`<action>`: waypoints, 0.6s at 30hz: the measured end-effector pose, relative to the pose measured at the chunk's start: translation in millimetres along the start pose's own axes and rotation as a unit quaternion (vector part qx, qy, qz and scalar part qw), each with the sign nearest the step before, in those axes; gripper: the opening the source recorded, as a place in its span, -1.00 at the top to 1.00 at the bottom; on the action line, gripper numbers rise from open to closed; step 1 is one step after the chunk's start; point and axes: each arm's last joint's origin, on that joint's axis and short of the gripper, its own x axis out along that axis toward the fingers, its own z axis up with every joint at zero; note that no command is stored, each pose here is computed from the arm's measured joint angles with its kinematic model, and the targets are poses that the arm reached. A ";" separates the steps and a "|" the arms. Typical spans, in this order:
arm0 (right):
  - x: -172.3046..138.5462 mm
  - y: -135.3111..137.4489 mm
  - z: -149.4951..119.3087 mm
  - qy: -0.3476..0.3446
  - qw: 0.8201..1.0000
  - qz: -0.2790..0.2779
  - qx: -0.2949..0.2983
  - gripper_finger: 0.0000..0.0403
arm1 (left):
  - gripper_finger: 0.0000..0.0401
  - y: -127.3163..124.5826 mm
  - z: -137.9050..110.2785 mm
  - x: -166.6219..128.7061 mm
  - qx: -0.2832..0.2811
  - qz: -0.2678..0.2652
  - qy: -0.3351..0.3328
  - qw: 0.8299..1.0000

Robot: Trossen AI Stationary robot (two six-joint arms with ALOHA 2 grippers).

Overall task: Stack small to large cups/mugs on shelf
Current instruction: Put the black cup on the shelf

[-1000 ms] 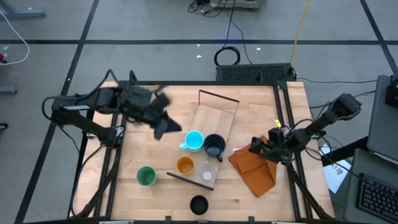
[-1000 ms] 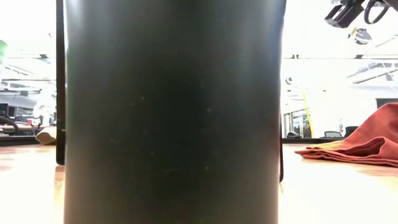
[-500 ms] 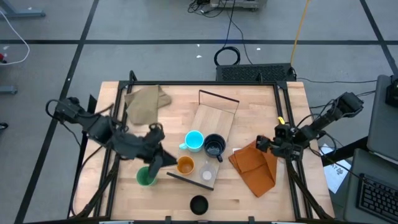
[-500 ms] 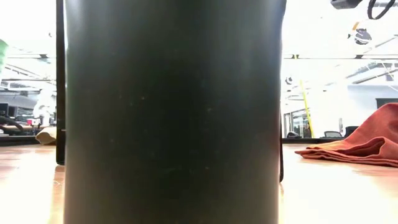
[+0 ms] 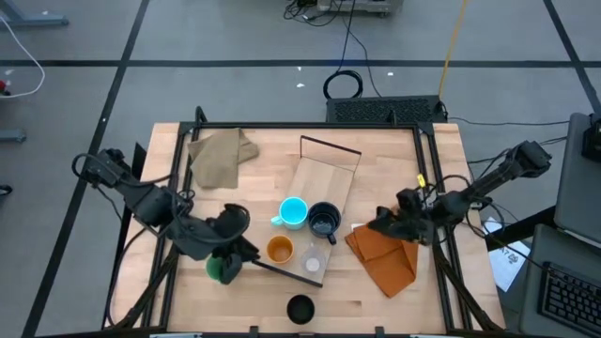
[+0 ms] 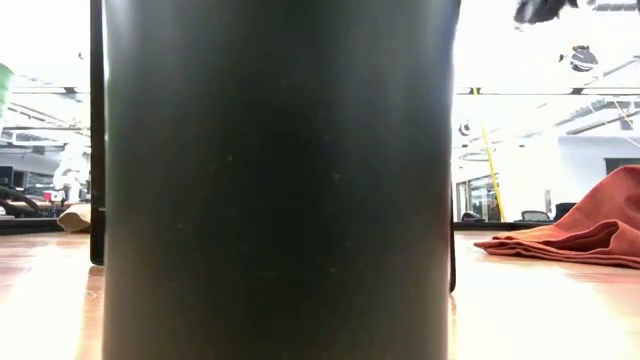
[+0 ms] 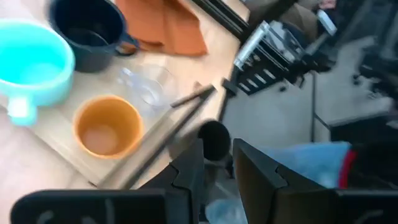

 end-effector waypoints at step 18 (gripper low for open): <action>133.0 101.1 39.9 0.330 0.862 -0.155 -0.352 -0.18 | 0.56 20.9 25.0 -13.0 -0.005 0.046 -0.067 0.997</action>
